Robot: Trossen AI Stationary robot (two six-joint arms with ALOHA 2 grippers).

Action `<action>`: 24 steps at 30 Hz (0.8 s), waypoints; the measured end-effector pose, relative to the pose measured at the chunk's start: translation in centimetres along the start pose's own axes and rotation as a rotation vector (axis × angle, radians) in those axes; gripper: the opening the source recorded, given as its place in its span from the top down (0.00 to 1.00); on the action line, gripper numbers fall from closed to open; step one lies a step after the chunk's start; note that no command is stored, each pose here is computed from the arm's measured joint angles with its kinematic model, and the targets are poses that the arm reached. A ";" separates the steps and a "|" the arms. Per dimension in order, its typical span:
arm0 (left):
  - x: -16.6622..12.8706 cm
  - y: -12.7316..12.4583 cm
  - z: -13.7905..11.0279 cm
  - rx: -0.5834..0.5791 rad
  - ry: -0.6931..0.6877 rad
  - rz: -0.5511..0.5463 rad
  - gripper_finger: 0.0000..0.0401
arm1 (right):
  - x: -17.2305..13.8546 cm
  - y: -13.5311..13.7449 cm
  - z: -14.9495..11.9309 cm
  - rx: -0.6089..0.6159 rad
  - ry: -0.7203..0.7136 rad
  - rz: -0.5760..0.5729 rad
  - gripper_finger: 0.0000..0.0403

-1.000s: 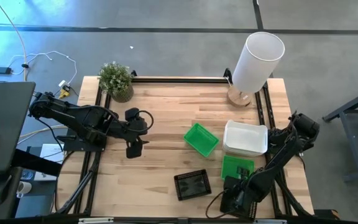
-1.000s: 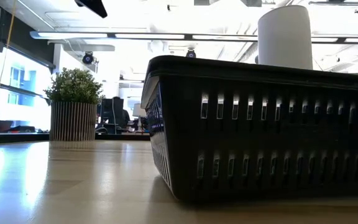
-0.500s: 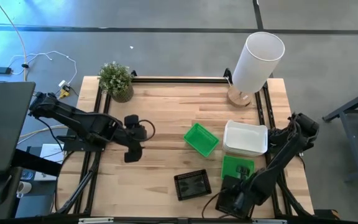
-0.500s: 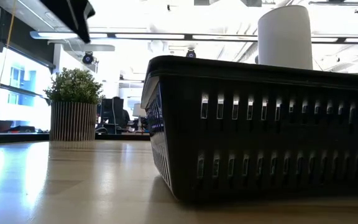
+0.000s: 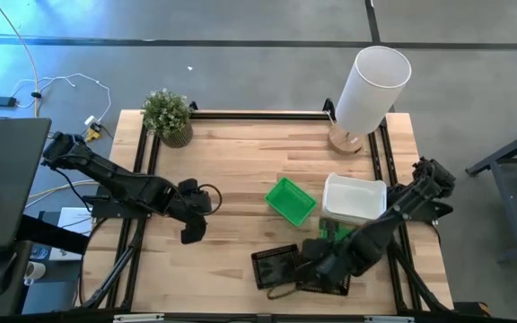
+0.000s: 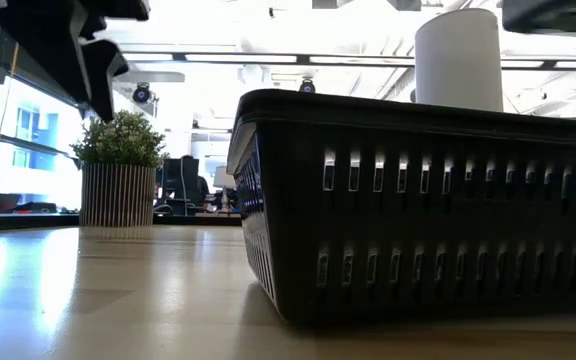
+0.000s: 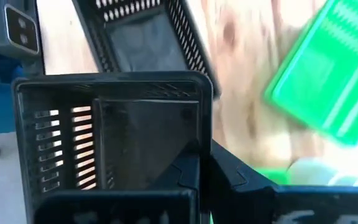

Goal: Stack baskets by color
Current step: Stack the right black bin on the black bins

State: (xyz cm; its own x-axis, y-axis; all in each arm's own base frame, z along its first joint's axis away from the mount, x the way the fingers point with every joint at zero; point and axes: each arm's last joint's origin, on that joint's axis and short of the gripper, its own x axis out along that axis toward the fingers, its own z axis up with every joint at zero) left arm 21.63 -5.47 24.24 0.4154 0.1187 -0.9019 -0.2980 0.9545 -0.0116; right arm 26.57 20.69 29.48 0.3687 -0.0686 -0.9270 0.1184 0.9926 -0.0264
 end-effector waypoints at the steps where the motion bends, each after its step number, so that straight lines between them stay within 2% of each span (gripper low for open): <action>1: 0.2 0.0 -0.2 -0.011 0.009 -0.001 0.35 | -0.1 -0.4 0.6 -0.021 -0.009 0.000 1.00; 11: 0.7 0.0 -1.0 -0.060 0.039 0.004 0.35 | 0.4 -3.5 5.6 -0.248 -0.161 0.065 1.00; 17: 0.7 0.0 -1.0 -0.061 0.039 0.004 0.35 | 0.5 -4.3 7.4 -0.309 -0.251 0.124 1.00; 24: 0.7 0.0 -1.0 -0.060 0.038 0.005 0.35 | 0.6 -4.0 8.8 -0.340 -0.363 0.223 1.00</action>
State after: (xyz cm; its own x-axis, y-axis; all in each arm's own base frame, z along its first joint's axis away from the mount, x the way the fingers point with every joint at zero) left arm 21.12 -5.64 23.16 0.3809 0.1120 -0.9178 -0.3517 0.9356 -0.0318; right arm 34.46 15.77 32.35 0.6522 0.1773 -0.7371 -0.2823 0.9591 -0.0191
